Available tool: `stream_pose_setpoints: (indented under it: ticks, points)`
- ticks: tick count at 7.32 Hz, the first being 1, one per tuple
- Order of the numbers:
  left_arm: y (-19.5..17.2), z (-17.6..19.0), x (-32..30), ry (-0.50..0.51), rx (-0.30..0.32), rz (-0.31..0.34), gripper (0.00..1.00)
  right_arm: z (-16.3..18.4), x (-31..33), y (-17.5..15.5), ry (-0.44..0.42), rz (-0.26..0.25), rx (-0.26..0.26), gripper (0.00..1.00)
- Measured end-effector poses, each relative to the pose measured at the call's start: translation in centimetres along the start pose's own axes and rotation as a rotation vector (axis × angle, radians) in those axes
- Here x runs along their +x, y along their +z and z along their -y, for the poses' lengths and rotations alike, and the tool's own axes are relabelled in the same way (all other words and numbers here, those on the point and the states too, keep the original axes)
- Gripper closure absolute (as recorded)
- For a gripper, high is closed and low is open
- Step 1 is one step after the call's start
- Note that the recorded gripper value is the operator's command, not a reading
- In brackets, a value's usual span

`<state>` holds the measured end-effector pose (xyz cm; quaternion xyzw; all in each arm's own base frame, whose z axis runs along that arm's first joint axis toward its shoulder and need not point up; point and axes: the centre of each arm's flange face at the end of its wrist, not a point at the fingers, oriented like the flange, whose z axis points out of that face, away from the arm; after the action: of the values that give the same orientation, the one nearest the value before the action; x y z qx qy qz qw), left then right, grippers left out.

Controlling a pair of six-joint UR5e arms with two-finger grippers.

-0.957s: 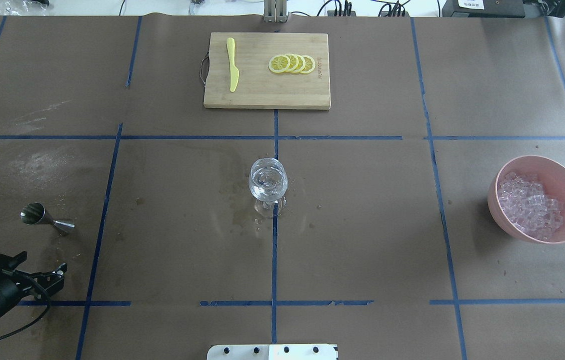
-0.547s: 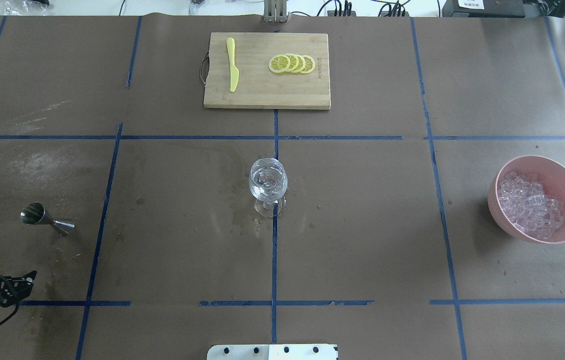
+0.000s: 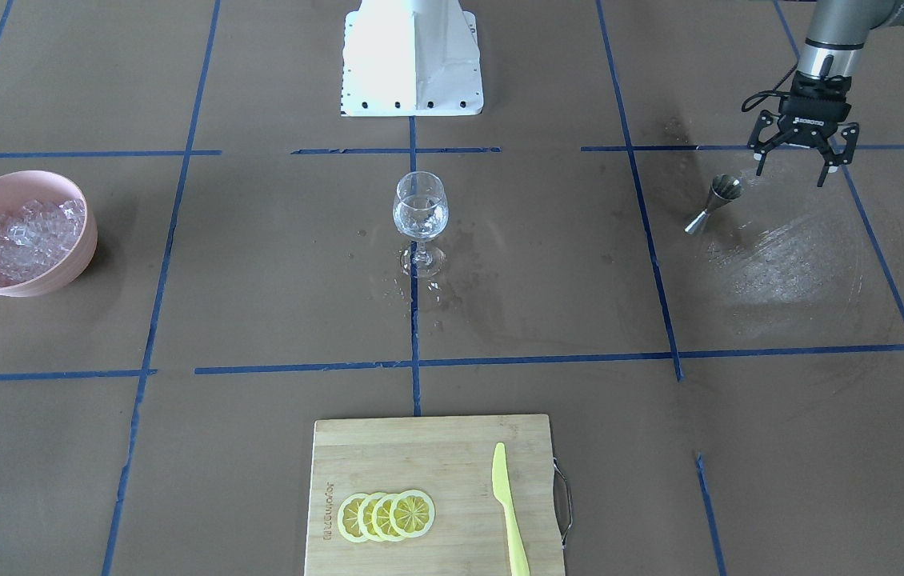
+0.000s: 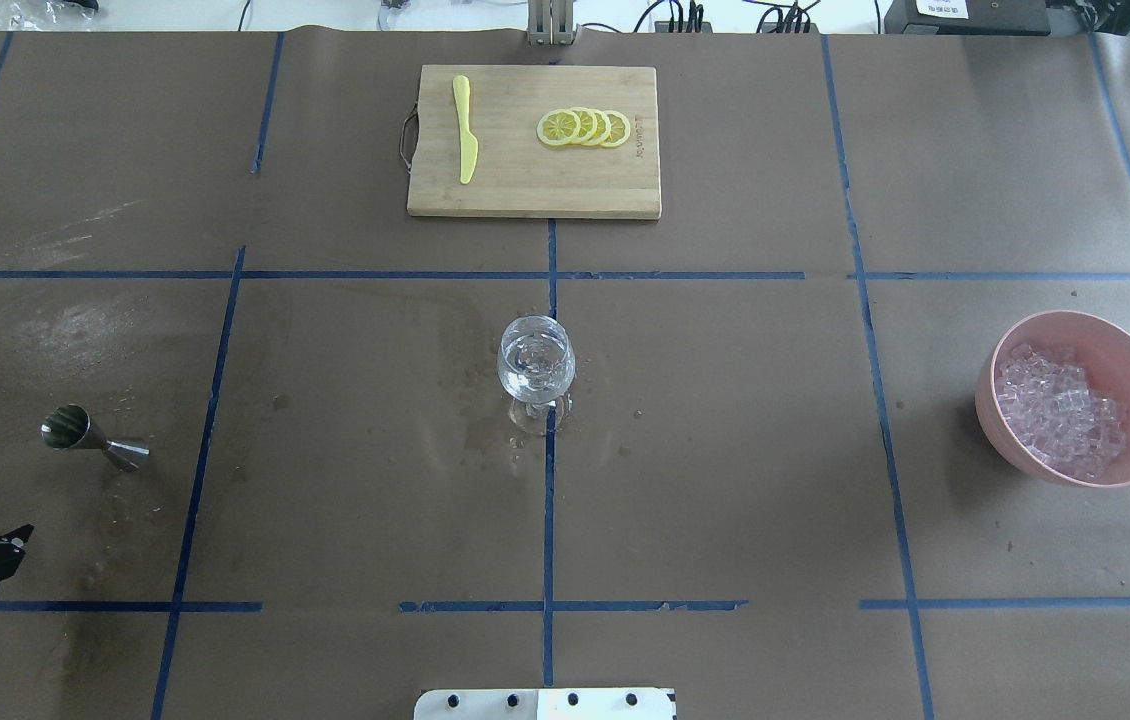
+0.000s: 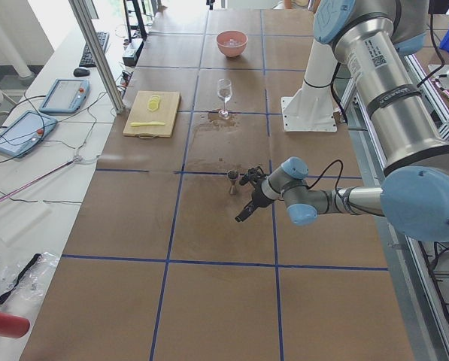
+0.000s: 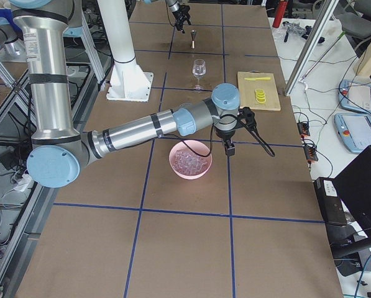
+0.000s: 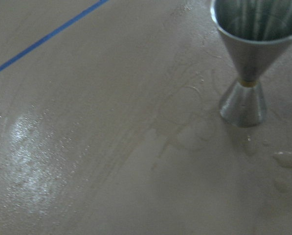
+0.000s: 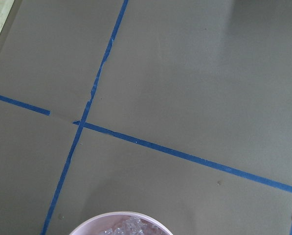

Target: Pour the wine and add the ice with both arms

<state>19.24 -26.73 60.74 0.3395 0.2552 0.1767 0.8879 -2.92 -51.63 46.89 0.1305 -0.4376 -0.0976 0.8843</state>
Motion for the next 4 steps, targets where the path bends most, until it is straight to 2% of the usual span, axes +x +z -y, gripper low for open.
stream_pose_setpoints:
  ticks: [2, 4]
  points:
    - [-0.2, 0.3, -3.6, 0.054, -0.017, -0.002, 0.01, 0.0, -0.1, 0.2, -0.002, -0.001, -0.003, 0.00]
    - [-0.1, 1.8, -9.5, 0.026, -0.046, -0.055, 0.01, 0.3, -1.0, 0.5, -0.006, -0.014, -0.004, 0.00]
